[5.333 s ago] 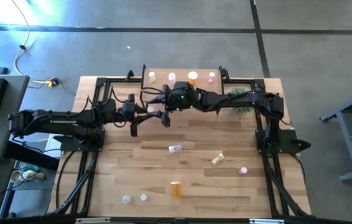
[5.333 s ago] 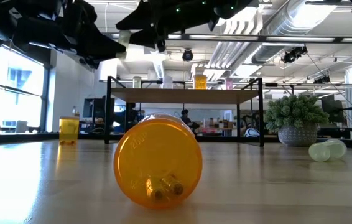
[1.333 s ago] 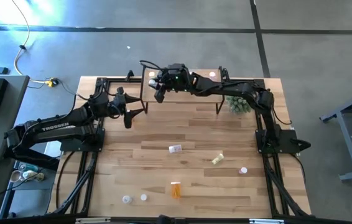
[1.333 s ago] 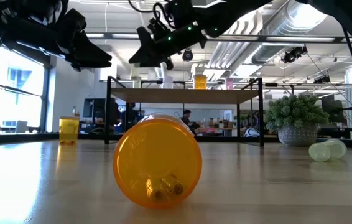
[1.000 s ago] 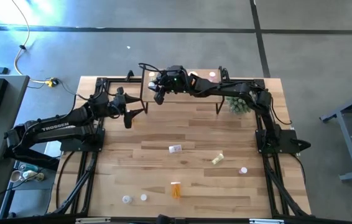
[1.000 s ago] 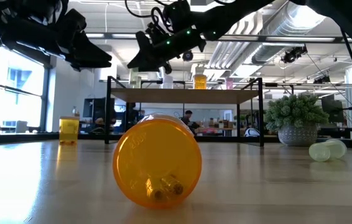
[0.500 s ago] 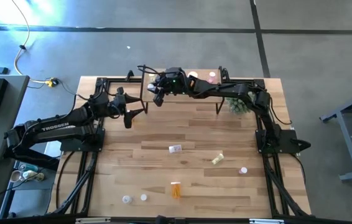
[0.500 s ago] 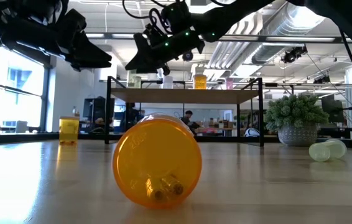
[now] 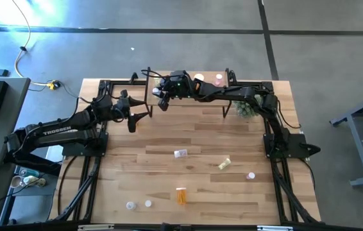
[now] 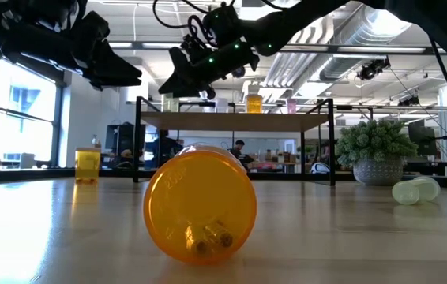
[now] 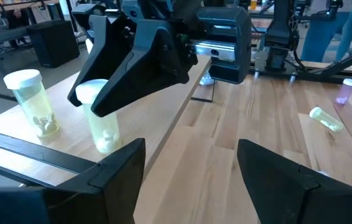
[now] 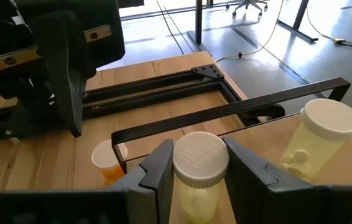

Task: Pick and place medicine bottles onto shelf by color
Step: Put the top yellow pill bottle aligned with the other yellow pill bottle on the shelf, then adjust the transparent pill bottle on the shelf

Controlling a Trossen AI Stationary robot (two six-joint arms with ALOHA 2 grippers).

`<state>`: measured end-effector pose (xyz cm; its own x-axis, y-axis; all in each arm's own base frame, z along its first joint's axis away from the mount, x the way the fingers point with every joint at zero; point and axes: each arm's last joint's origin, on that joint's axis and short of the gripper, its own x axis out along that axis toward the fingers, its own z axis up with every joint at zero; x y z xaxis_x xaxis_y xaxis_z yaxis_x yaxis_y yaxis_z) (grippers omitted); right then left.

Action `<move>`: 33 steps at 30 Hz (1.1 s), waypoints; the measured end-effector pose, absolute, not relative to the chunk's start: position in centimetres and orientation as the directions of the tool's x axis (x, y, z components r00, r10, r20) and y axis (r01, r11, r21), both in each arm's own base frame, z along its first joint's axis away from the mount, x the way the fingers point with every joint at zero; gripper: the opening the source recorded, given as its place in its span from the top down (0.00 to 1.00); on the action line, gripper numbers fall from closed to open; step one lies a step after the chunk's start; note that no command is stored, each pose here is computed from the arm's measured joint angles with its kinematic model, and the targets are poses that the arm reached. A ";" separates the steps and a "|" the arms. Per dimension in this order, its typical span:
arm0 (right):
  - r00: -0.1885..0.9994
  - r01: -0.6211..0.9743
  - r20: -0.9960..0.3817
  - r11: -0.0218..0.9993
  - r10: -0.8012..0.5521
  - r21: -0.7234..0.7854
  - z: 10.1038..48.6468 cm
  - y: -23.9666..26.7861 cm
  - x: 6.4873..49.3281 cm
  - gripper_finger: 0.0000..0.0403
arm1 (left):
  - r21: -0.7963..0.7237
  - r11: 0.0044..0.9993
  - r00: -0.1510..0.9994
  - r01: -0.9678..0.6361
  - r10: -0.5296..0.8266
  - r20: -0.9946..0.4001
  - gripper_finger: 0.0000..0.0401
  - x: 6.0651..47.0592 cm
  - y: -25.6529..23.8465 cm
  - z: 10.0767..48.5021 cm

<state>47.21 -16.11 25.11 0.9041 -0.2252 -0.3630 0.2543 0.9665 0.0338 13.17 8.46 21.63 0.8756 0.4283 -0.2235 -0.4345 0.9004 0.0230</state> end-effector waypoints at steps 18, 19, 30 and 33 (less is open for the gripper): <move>0.907 0.254 -0.355 0.967 -0.228 0.029 25.0 -16.1 47.3 0.59 | 0.023 0.901 0.876 -0.434 0.428 -0.224 0.39 13.2 8.5 21.6; 0.907 0.254 -0.355 0.967 -0.228 0.029 25.0 -16.1 47.3 0.58 | 0.023 0.901 0.876 -0.434 0.428 -0.223 0.39 13.2 8.5 21.6; 0.913 0.254 -0.336 0.967 -0.230 0.029 25.9 -16.1 47.2 0.57 | 0.023 0.901 0.876 -0.434 0.427 -0.223 0.39 13.2 8.5 21.6; 0.915 0.254 -0.332 0.967 -0.230 0.028 26.6 -16.1 47.3 0.57 | 0.023 0.901 0.876 -0.433 0.427 -0.223 0.39 13.2 8.5 21.6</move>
<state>47.31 -16.11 26.58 0.9148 -0.2302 -0.3318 0.2536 0.9669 0.0284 13.17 8.46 21.63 0.8763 0.4269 -0.2232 -0.4331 0.9010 0.0231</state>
